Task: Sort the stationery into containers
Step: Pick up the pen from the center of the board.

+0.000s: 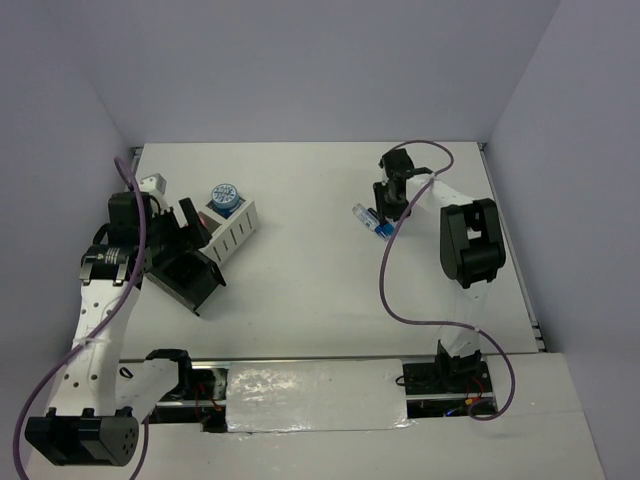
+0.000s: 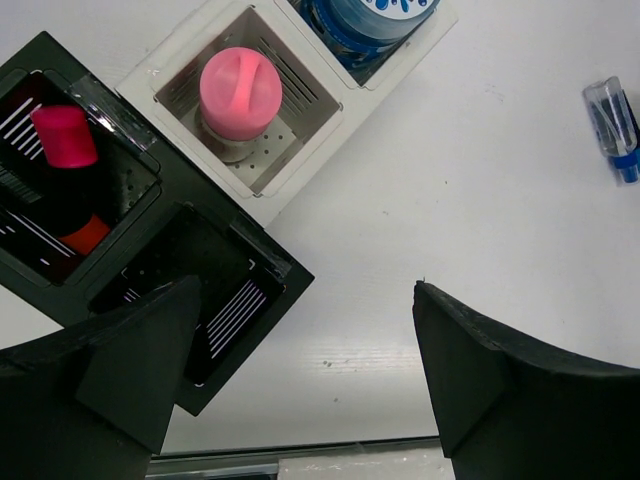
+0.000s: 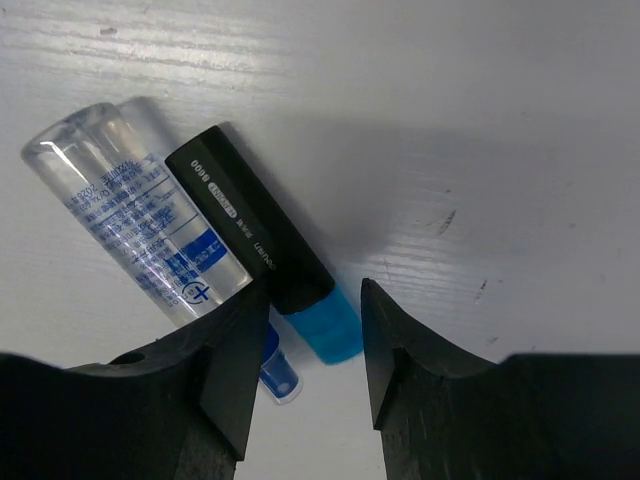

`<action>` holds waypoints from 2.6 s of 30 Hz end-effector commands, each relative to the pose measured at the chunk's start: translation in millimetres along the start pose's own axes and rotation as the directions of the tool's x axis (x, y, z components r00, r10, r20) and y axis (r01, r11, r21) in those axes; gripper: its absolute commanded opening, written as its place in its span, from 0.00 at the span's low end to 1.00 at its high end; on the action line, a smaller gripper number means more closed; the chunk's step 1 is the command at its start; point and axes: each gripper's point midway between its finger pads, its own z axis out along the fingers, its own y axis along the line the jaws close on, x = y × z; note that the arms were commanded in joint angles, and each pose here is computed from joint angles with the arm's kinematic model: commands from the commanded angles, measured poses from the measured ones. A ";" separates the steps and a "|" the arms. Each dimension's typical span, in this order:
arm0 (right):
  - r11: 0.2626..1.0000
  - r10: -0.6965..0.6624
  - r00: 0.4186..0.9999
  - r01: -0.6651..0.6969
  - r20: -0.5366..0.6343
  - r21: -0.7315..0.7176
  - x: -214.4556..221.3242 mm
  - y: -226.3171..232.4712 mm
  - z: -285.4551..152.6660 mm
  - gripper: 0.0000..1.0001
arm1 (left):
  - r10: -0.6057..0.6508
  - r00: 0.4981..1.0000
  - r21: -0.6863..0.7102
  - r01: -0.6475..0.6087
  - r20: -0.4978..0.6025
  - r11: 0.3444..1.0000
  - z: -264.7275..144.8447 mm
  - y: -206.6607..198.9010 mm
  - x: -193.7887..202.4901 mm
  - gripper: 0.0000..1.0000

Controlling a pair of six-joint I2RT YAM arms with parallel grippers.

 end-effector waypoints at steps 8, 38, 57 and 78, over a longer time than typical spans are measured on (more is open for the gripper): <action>0.998 -0.030 0.996 0.026 -0.085 -0.048 21.3 10.9 12.1 0.52 | 0.026 1.000 0.048 -0.026 0.003 0.999 7.4 -7.1 0.6 0.99; 0.995 0.010 0.994 -0.021 -0.111 -0.093 17.6 24.0 -9.1 0.00 | 0.017 1.000 0.100 -0.017 0.002 0.995 3.8 -17.9 -2.7 0.99; 0.998 0.016 0.997 -0.021 -0.079 -0.058 4.8 17.5 -17.9 0.00 | 0.018 1.000 0.103 -0.017 -0.007 0.994 5.4 -19.3 -4.1 0.99; 0.995 0.093 0.990 -0.096 0.107 0.022 -48.8 6.2 -93.0 0.00 | -0.007 1.000 0.179 0.008 -0.005 0.984 5.1 -35.1 -8.7 0.99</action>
